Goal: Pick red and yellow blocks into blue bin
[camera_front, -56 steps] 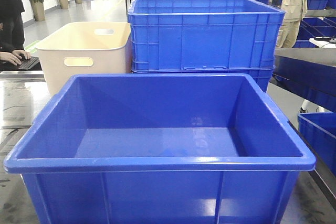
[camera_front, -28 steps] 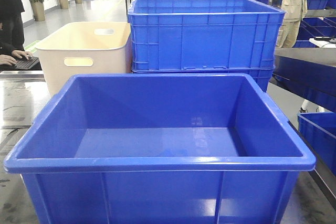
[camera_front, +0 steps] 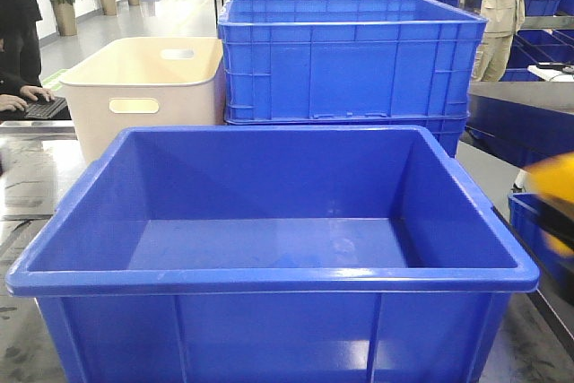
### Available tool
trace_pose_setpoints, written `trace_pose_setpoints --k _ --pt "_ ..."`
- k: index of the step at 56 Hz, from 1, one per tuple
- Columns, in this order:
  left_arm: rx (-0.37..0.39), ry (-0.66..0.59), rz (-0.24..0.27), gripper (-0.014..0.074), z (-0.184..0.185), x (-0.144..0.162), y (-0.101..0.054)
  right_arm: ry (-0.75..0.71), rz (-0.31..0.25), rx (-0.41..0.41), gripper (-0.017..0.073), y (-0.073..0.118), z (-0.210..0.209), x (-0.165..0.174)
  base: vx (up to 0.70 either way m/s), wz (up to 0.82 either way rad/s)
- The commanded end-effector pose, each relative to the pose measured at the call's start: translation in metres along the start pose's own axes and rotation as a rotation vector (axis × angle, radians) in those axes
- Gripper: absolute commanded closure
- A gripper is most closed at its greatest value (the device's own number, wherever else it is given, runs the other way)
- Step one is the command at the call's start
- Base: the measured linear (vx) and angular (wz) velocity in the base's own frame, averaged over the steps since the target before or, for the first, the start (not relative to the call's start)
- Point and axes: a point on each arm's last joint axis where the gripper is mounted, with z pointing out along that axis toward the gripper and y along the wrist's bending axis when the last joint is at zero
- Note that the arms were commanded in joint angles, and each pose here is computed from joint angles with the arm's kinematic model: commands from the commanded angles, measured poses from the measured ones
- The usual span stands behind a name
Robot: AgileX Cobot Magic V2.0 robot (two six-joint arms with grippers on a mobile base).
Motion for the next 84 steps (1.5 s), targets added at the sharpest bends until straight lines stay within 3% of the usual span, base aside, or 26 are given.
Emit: trace_pose_setpoints --k 1,6,12,23,28,44,50,55,60,65,70,77,84 --pt "0.045 -0.096 0.001 0.0591 0.030 -0.030 -0.010 -0.087 -0.069 -0.072 0.0566 0.013 0.035 -0.035 0.00 0.00" --pt "0.082 -0.054 0.040 0.0591 0.066 -0.029 -0.022 -0.052 -0.090 -0.128 0.0566 0.028 0.079 -0.046 0.00 0.00" --pt "0.101 -0.016 0.047 0.0590 0.101 -0.024 -0.030 -0.010 -0.093 -0.151 0.0564 0.038 0.130 -0.051 0.00 0.00" --pt "0.108 0.042 0.044 0.0517 0.139 -0.005 -0.036 0.079 -0.034 -0.191 0.0490 0.047 0.186 -0.053 0.00 0.00" --pt "0.109 0.054 0.042 0.0435 0.143 -0.002 -0.037 0.095 -0.014 -0.207 0.0394 0.049 0.194 -0.057 0.00 0.00" --pt "0.107 0.036 0.041 0.0066 0.145 -0.003 -0.037 0.073 -0.024 -0.200 -0.0045 0.048 0.195 -0.061 0.00 0.00" --pt "0.107 0.040 0.042 0.0026 0.144 -0.003 -0.036 0.079 -0.022 -0.202 -0.0097 0.048 0.191 -0.063 0.00 0.00" --pt "0.110 0.057 0.044 0.0049 0.134 -0.008 -0.036 0.088 -0.031 -0.209 -0.0056 0.046 0.178 -0.069 0.00 0.00" --pt "0.115 0.078 0.045 0.0146 0.114 -0.018 -0.035 0.093 -0.071 -0.191 0.0094 0.042 0.158 -0.078 0.00 0.00" --pt "0.118 0.096 0.057 0.0333 0.088 -0.030 -0.033 0.116 -0.084 -0.153 0.0335 0.034 0.131 -0.087 0.00 0.00" --pt "0.119 0.103 0.069 0.0601 0.057 -0.043 -0.030 0.149 -0.082 -0.113 0.0578 0.026 0.098 -0.093 0.00 0.00" --pt "0.117 0.076 0.079 0.0603 0.018 -0.048 -0.026 0.117 -0.081 -0.094 0.0573 0.020 0.051 -0.087 0.00 0.00" --pt "0.118 0.080 0.076 0.0603 -0.021 -0.021 -0.021 0.032 -0.076 -0.086 0.0571 0.017 -0.002 -0.058 0.00 0.00"
